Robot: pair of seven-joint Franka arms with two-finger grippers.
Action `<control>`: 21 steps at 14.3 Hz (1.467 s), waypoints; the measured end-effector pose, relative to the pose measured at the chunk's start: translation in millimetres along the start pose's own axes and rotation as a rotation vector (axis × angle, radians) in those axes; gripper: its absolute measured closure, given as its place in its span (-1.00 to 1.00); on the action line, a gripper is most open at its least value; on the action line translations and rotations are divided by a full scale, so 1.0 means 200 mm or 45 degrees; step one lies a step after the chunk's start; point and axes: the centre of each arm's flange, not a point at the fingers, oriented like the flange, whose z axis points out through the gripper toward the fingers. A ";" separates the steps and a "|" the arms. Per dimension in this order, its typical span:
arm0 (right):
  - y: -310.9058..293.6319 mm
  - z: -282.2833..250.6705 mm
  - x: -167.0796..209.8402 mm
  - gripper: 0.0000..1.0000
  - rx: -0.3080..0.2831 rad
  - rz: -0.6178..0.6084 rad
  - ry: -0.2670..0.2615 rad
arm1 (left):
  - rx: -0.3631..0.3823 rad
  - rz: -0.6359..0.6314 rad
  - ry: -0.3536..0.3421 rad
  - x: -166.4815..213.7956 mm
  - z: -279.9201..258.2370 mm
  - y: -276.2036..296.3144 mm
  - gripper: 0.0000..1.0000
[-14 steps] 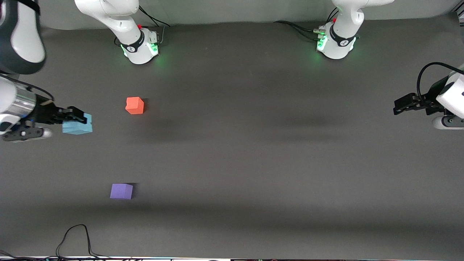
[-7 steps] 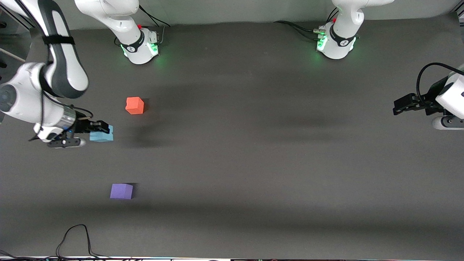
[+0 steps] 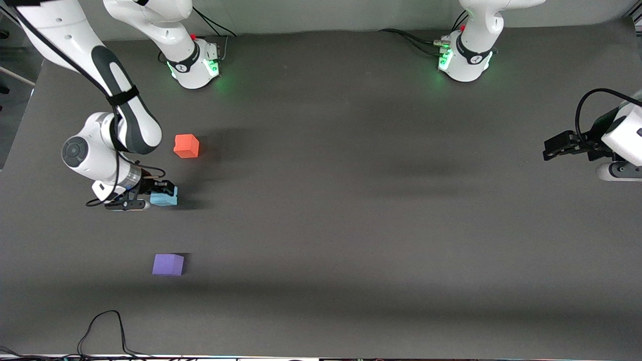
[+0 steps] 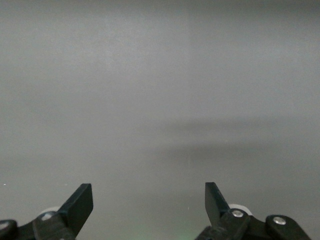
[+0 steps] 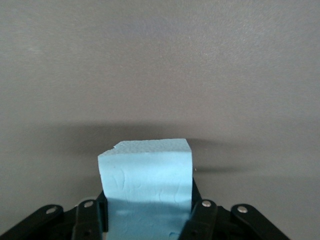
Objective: Place blue block between orange and purple blocks
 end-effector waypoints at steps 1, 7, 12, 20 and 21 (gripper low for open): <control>-0.01 0.03 0.00 -0.13 0.004 0.003 0.000 | 0.000 0.000 0.000 0.00 0.00 0.00 -1.00; -0.22 0.06 0.00 -0.13 0.055 0.001 0.016 | 0.000 0.000 0.000 0.00 0.00 0.00 -1.00; -0.21 0.08 0.00 -0.56 0.053 0.007 0.019 | 0.000 0.000 -0.002 0.00 0.01 0.00 -1.00; -0.26 -0.25 0.07 -1.00 0.086 -0.026 0.046 | 0.000 0.000 -0.003 0.00 0.01 0.00 -1.00; -0.27 -0.38 0.08 -1.00 0.090 -0.045 0.057 | 0.000 0.000 -0.003 0.00 0.01 0.00 -1.00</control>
